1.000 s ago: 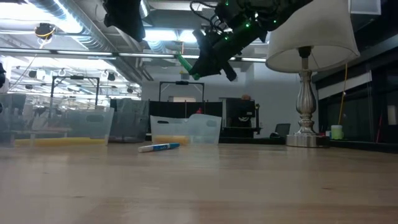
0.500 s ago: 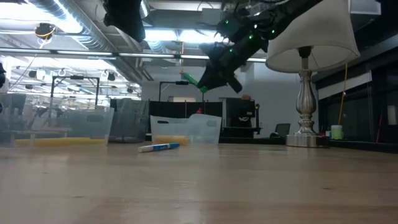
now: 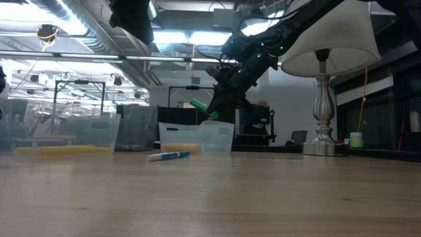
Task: Pick & Place Markers
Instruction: Put the green highlighter into the top transparent bin, then put the light blue marker into the black bin
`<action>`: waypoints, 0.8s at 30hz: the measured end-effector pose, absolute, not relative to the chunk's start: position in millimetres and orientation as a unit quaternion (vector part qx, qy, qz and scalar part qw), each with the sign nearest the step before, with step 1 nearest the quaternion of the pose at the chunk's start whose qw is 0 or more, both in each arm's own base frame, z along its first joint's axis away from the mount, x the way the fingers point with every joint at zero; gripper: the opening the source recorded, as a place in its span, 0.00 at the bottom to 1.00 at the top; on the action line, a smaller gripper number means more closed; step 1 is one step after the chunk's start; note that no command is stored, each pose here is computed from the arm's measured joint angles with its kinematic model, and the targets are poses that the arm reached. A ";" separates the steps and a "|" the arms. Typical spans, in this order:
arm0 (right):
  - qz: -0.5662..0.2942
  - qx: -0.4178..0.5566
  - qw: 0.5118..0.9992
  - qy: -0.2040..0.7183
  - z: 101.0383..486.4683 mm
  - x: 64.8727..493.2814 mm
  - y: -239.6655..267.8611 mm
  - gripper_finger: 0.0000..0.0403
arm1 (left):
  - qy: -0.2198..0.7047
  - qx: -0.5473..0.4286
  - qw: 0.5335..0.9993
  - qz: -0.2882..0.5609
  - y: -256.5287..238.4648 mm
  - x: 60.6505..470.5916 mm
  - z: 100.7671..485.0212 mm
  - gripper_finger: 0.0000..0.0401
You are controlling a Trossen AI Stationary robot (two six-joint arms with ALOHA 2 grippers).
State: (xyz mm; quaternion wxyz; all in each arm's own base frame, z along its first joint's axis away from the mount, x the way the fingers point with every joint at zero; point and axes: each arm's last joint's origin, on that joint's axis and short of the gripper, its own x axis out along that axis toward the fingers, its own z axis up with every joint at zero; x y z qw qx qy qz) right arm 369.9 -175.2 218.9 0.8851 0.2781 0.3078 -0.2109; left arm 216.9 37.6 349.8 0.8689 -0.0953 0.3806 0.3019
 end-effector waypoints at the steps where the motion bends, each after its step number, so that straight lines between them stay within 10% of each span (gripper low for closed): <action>1: -0.211 0.278 0.886 0.307 218.6 370.4 -175.3 0.18 | 0.380 -0.095 0.869 0.302 37.7 216.9 349.8 0.32; 9: -0.212 0.280 0.886 0.303 219.0 370.9 -175.6 0.36 | 0.381 -0.097 0.869 0.300 37.5 216.9 349.7 0.32; 24: -0.186 0.280 0.892 0.301 221.4 373.0 -170.8 0.39 | 0.383 -0.090 0.876 0.280 27.9 218.3 349.7 0.32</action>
